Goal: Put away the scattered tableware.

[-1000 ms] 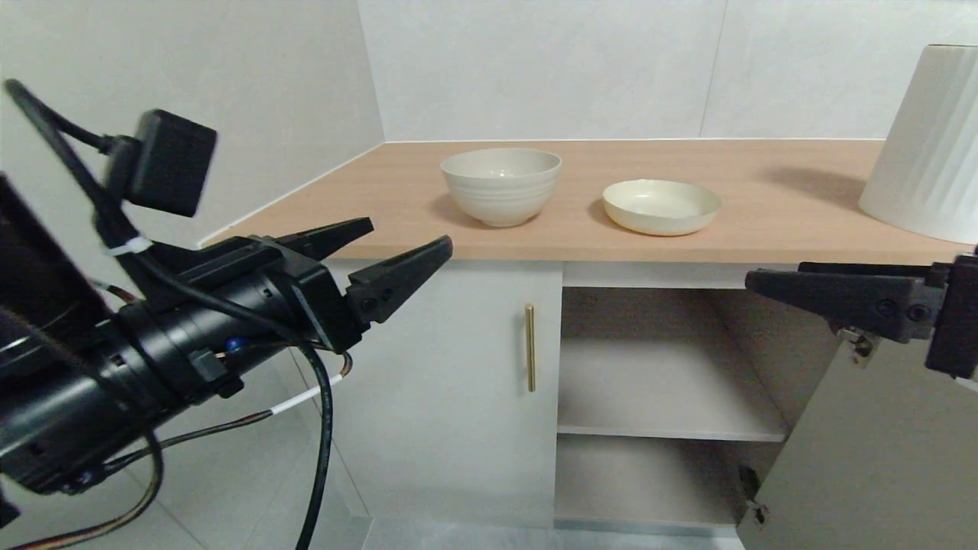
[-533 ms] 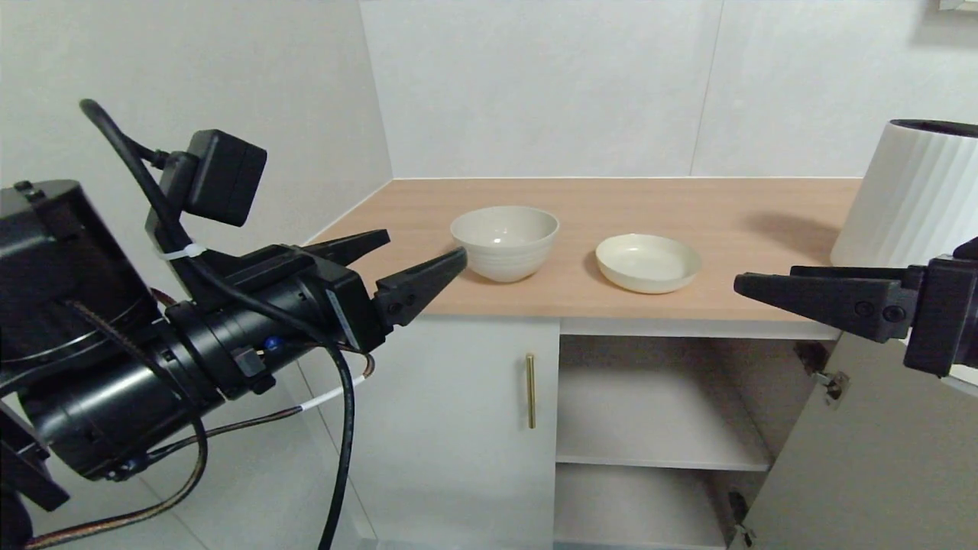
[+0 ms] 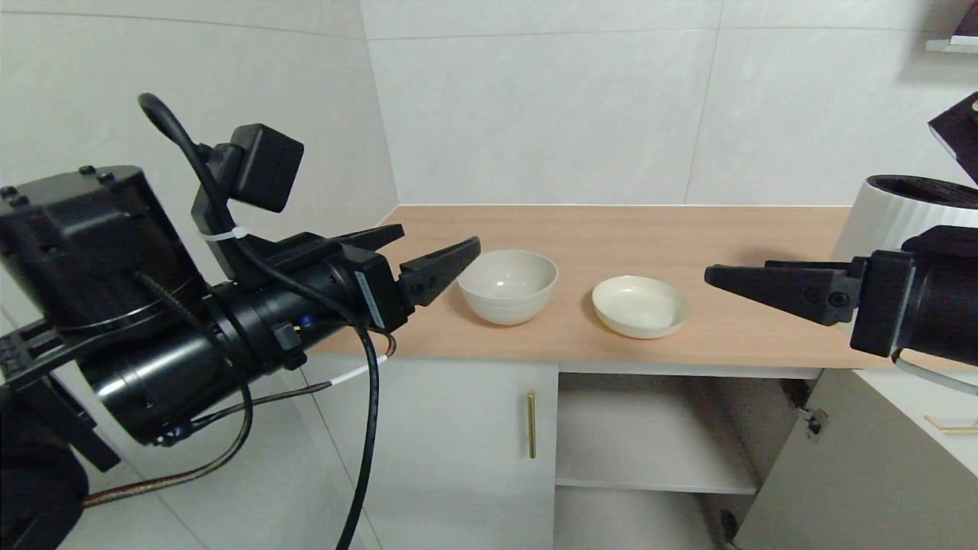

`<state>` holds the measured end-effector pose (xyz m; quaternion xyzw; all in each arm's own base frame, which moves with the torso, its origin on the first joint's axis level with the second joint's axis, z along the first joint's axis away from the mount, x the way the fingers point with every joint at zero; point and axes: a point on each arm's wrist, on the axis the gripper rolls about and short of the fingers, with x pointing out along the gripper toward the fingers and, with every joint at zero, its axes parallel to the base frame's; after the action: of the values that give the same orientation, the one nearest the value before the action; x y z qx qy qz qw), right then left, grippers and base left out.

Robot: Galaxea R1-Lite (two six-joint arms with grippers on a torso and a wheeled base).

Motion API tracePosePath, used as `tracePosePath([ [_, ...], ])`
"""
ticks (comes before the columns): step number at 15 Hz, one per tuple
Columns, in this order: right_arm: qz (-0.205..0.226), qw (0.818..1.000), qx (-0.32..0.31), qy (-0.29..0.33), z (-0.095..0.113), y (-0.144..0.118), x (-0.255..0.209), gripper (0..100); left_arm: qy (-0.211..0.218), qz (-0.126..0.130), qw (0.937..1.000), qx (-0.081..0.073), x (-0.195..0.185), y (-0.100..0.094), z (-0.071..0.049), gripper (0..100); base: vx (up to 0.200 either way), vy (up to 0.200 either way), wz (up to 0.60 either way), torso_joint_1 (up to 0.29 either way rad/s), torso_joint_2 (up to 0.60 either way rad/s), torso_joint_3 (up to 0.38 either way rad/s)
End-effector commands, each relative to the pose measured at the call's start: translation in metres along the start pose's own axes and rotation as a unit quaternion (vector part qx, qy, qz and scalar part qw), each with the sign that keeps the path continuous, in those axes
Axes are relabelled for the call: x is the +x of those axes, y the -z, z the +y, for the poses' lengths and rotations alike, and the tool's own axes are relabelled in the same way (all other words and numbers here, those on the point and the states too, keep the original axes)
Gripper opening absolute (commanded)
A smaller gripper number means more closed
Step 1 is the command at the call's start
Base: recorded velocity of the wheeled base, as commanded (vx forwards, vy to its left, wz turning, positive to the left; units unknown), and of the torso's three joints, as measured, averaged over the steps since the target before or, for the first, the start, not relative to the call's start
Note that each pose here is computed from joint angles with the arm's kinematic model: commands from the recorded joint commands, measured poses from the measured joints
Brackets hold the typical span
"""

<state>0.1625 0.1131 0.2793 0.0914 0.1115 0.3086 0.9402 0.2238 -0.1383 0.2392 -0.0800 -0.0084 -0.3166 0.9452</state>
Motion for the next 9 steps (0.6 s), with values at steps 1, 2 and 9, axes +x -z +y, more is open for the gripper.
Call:
tracePosePath([
  [1,0.005,1.000,0.002,0.013,-0.006,0.003,0.013,100,-0.010,-0.001,0.9999,0.001,0.014,-0.005,0.006,100,0.000,0.000,0.00,0.066,-0.17,-0.085],
  [2,0.001,1.000,0.002,0.015,-0.007,0.002,0.014,100,-0.014,-0.002,0.9999,0.001,0.017,-0.013,0.009,100,0.000,0.000,0.00,0.046,-0.08,-0.056],
  [9,0.004,0.999,-0.015,0.047,-0.023,0.003,0.048,100,-0.026,0.054,0.9975,-0.037,0.043,0.001,0.025,100,0.000,0.000,-0.09,0.002,0.00,-0.003],
])
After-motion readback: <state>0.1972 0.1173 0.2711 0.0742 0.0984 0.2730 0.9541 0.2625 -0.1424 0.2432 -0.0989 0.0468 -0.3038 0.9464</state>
